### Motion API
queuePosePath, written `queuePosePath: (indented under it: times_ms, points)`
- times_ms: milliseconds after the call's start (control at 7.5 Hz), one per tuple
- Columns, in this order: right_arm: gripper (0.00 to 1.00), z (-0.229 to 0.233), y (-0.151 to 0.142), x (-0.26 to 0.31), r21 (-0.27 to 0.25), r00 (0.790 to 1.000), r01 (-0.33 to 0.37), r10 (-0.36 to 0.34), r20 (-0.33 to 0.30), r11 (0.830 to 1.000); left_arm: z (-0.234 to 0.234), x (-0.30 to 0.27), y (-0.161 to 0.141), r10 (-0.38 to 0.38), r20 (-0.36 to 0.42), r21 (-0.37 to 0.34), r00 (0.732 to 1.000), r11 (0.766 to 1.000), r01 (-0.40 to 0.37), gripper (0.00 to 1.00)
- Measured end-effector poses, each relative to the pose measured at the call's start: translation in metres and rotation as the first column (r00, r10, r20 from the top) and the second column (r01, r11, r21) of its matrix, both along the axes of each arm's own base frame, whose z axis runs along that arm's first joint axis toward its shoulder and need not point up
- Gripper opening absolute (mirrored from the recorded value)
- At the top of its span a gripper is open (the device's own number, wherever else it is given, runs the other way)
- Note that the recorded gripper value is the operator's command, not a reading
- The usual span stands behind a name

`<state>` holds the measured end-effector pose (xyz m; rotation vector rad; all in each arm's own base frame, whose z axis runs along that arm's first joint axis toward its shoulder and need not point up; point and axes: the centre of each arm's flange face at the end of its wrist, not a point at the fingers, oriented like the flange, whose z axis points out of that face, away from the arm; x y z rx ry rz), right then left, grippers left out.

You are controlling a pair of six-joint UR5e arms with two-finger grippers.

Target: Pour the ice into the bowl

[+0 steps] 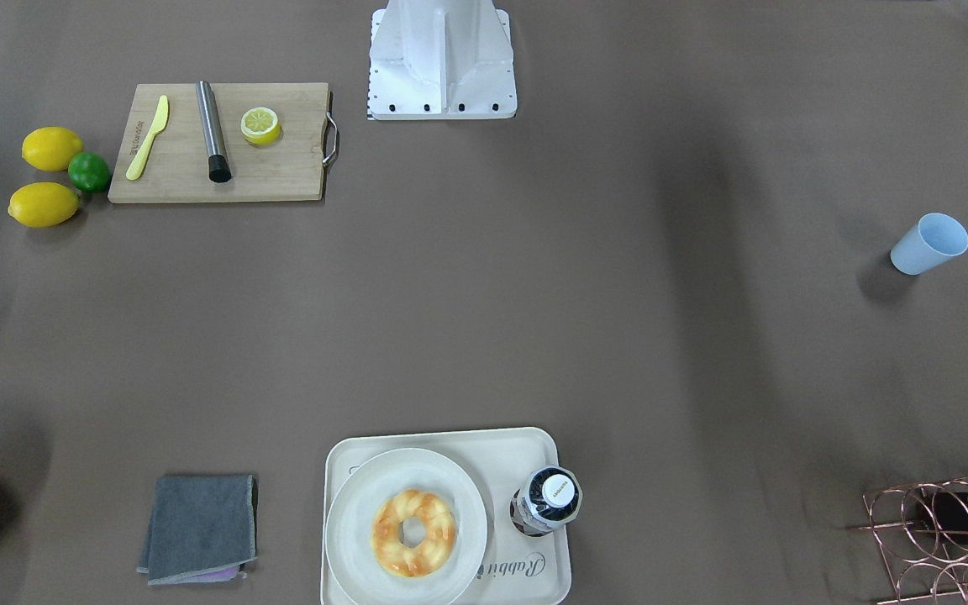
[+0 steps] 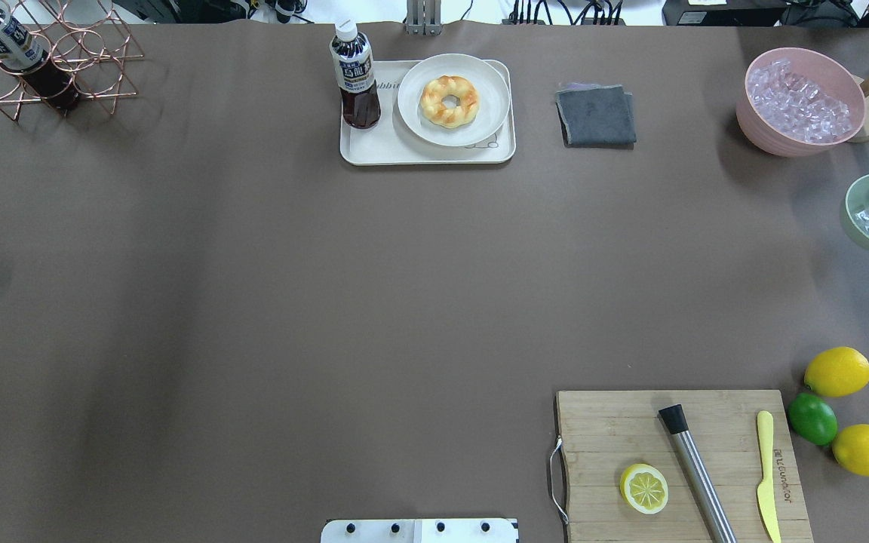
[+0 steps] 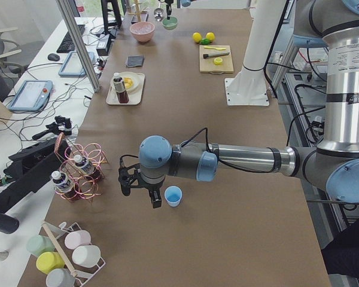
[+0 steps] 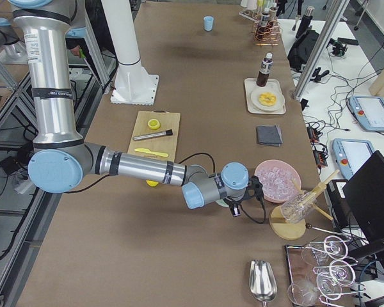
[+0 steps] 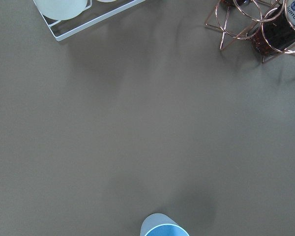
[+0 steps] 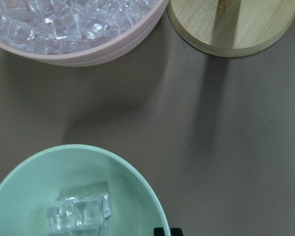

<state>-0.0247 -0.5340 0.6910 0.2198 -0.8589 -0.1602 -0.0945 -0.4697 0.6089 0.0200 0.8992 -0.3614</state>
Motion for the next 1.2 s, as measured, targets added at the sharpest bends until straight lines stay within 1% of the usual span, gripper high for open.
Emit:
queuePosePath:
  times_ms: [267, 800, 933, 1067, 1200]
  points:
    - [0.00, 0.011, 0.003, -0.013, -0.005, 1.000, -0.020, 0.020, 0.013, 1.000, 0.000, 0.000, 0.000, 0.000, -0.001, -0.002, 1.000, 1.000, 0.000, 0.97]
    - [0.00, 0.012, 0.008, -0.034, -0.033, 0.999, -0.040, 0.041, 0.033, 0.999, 0.002, 0.000, 0.000, 0.000, 0.000, -0.005, 1.000, 1.000, 0.000, 0.97]
    - [0.09, 0.013, 0.010, -0.039, -0.037, 0.998, -0.040, 0.042, 0.038, 0.998, 0.003, 0.000, 0.000, 0.000, 0.000, -0.007, 1.000, 1.000, 0.000, 0.97]
    - [0.38, 0.017, 0.012, -0.043, -0.035, 0.998, -0.039, 0.040, 0.040, 0.999, 0.003, 0.000, 0.001, 0.000, -0.001, -0.008, 1.000, 1.000, 0.000, 0.97]
    - [0.58, 0.021, 0.013, -0.046, -0.030, 0.999, -0.040, 0.041, 0.034, 0.999, 0.004, 0.000, 0.001, 0.000, 0.000, -0.009, 1.000, 1.000, 0.000, 0.97]
